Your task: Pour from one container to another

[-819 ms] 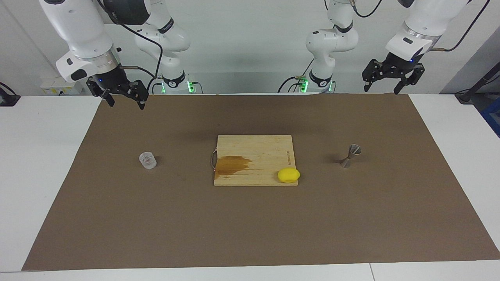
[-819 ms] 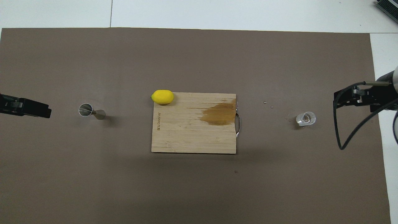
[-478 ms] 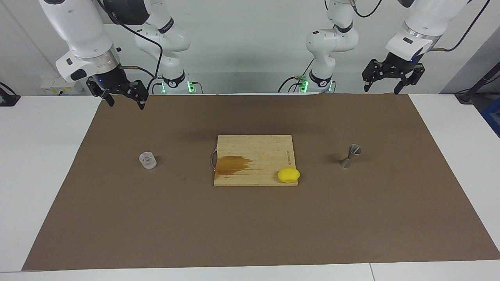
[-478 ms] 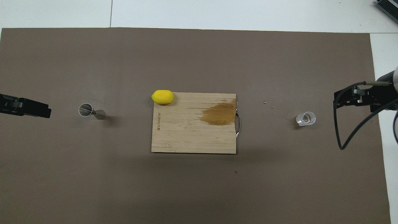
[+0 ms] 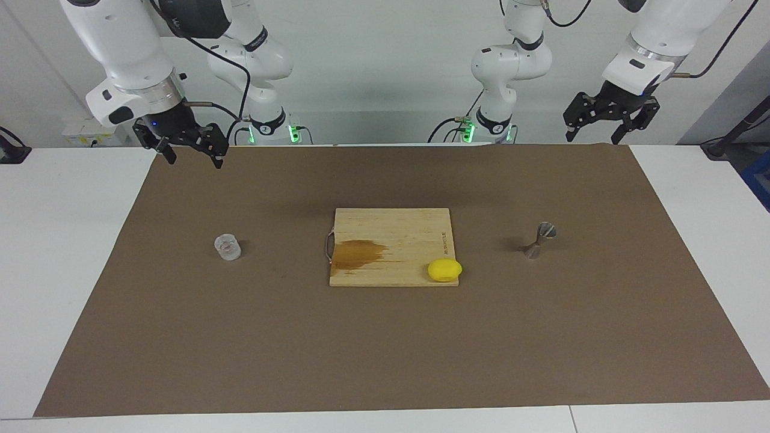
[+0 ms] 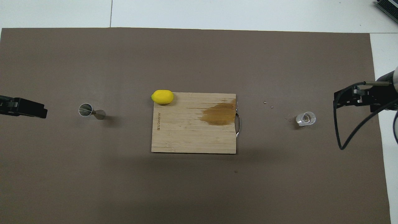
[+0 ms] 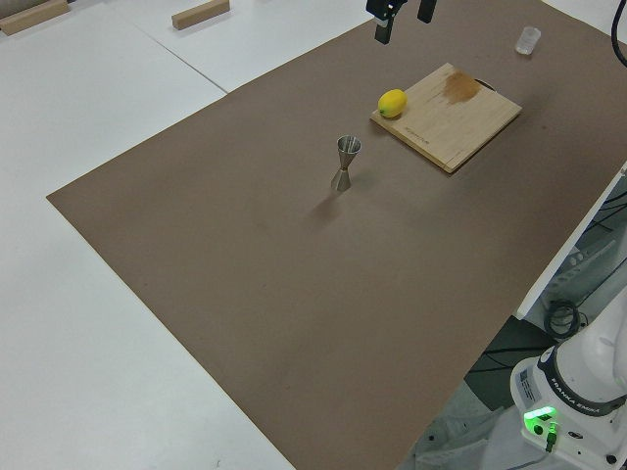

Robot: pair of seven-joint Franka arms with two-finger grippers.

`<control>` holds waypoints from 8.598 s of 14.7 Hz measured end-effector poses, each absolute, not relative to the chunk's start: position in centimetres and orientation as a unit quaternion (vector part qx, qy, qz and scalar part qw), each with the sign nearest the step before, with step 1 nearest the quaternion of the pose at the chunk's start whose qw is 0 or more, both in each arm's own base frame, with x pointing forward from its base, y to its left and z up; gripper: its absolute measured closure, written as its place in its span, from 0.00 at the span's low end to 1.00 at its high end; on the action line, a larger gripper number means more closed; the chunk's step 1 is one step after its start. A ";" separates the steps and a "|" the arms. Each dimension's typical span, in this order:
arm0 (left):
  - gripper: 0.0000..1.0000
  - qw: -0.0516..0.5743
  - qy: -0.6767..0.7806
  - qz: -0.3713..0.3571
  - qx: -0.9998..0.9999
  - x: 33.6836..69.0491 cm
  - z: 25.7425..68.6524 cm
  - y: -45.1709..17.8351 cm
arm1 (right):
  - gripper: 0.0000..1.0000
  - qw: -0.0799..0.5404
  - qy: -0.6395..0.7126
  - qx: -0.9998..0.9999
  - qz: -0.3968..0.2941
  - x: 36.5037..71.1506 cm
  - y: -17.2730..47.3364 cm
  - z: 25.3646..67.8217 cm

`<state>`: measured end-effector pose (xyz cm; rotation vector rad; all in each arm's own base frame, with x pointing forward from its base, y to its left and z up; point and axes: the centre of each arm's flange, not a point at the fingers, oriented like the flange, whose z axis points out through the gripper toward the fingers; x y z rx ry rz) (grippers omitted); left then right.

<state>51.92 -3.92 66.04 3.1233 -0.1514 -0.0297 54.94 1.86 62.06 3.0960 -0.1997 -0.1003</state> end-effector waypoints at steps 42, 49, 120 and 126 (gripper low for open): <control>0.04 0.375 0.733 -0.325 0.466 52.2 32.4 8.2 | 0.00 0.019 -0.064 0.997 -0.032 54.9 1.9 62.1; 0.12 0.367 0.733 -0.327 0.471 51.2 30.9 7.5 | 0.00 0.019 -0.064 0.997 -0.032 54.9 1.9 62.1; 0.43 0.363 0.729 -0.283 0.506 51.8 34.4 -41.4 | 0.01 -0.140 -0.611 0.767 -0.140 59.4 -10.9 47.4; 0.00 0.365 0.728 -0.268 0.515 52.9 35.3 -38.9 | 0.00 -0.162 -0.663 0.709 -0.179 60.6 -16.4 38.3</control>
